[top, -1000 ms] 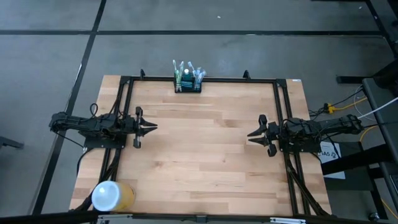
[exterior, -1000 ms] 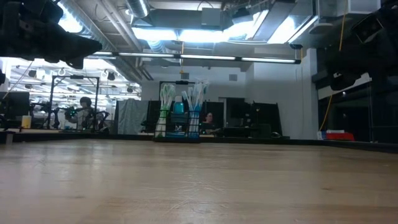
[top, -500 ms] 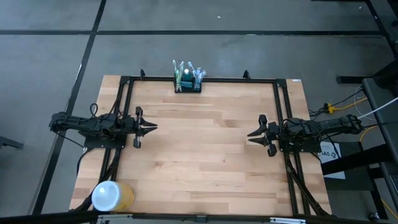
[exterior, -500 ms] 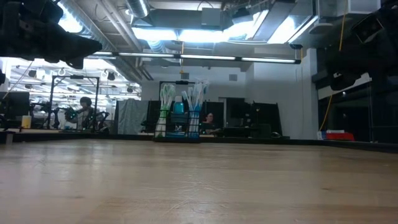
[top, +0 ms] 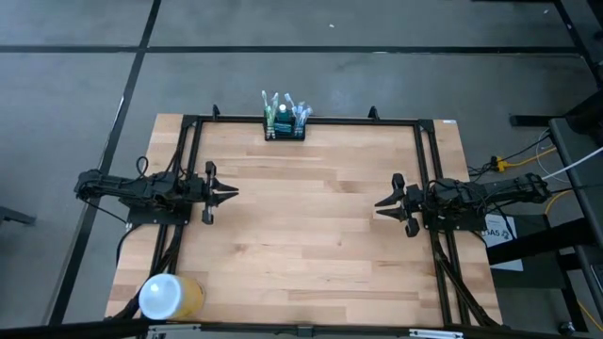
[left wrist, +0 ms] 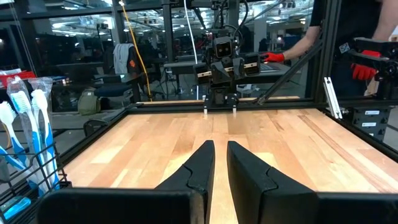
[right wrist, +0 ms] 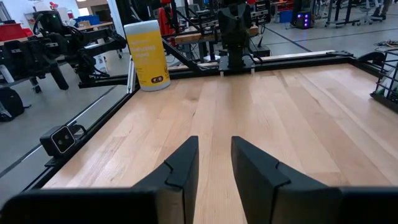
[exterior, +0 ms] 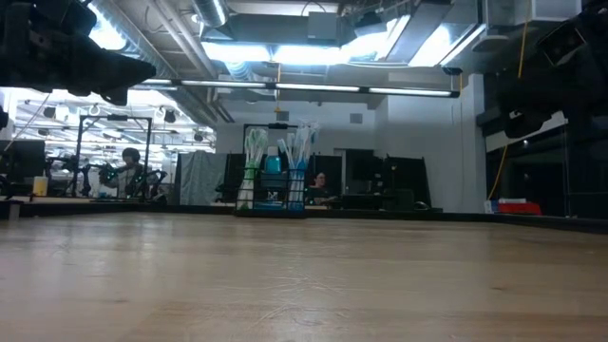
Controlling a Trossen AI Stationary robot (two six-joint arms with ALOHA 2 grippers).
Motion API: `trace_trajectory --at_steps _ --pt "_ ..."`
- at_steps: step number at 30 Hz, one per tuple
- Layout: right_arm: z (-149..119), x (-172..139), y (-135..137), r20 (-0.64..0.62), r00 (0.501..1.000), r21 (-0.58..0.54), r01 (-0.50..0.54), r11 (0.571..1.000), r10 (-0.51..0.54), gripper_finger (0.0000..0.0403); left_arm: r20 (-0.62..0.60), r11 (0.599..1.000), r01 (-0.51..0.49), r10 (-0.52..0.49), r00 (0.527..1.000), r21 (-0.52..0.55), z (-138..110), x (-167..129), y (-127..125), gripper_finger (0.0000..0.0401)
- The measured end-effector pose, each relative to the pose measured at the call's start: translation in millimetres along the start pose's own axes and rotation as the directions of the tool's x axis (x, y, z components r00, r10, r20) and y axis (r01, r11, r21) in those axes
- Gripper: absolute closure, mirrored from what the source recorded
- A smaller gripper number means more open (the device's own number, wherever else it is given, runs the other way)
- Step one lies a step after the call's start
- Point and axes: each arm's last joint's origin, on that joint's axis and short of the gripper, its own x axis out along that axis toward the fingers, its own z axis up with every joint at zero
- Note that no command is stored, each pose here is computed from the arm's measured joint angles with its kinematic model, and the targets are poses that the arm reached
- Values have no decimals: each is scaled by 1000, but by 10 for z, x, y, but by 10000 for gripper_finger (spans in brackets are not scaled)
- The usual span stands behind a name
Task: Pick & Place toothbrushing station
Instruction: Return to Home Position
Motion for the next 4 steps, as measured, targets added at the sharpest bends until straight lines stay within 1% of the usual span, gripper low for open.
trace_trajectory --at_steps 4 --pt "0 0 0 0 1000 0 0 1000 0 305 -1 1000 0 0 1000 0 0 0 0 362"
